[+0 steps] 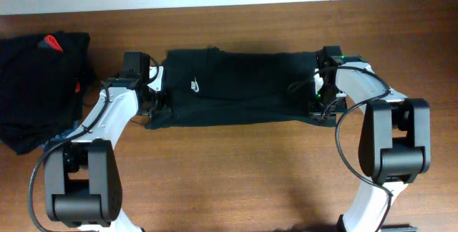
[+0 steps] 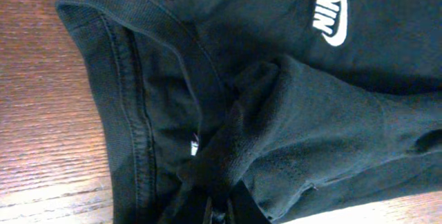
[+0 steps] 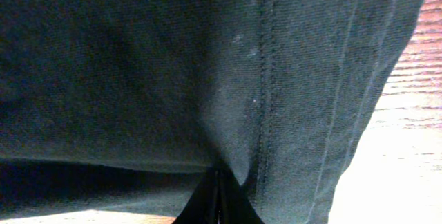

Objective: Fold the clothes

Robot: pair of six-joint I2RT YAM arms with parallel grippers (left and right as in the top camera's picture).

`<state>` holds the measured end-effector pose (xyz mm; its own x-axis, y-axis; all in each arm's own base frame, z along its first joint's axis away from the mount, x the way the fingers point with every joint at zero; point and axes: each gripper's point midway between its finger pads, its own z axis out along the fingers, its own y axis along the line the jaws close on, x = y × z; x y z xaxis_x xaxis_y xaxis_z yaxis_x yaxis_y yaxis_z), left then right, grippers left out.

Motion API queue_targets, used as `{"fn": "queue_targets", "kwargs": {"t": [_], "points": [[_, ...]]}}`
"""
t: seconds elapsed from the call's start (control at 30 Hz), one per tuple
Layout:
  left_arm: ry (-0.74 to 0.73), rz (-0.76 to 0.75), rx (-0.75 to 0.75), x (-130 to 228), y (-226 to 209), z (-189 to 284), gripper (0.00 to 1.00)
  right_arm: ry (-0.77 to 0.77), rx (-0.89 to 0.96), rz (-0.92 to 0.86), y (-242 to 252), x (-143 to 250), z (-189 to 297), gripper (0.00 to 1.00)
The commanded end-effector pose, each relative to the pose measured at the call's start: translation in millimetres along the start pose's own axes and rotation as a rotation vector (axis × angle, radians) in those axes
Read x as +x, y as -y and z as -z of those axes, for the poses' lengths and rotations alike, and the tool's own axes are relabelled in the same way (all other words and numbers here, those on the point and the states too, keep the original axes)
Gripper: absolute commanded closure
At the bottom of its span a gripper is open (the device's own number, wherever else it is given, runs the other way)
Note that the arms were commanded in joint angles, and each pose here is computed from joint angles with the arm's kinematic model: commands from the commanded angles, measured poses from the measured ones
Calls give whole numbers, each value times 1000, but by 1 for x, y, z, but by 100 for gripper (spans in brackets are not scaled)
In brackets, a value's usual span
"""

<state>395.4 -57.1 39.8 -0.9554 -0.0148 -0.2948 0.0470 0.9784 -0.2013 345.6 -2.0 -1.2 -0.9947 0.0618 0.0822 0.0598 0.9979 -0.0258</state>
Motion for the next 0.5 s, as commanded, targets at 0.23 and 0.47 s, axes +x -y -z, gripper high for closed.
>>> {"fn": "queue_targets", "kwargs": {"t": [0.23,0.47], "points": [[302,-102,269,-74,50,15,99,-20,37,13,5,7,-7,96],[350,-39,138,-87,27,14,55,-21,37,13,5,7,-7,96]]}}
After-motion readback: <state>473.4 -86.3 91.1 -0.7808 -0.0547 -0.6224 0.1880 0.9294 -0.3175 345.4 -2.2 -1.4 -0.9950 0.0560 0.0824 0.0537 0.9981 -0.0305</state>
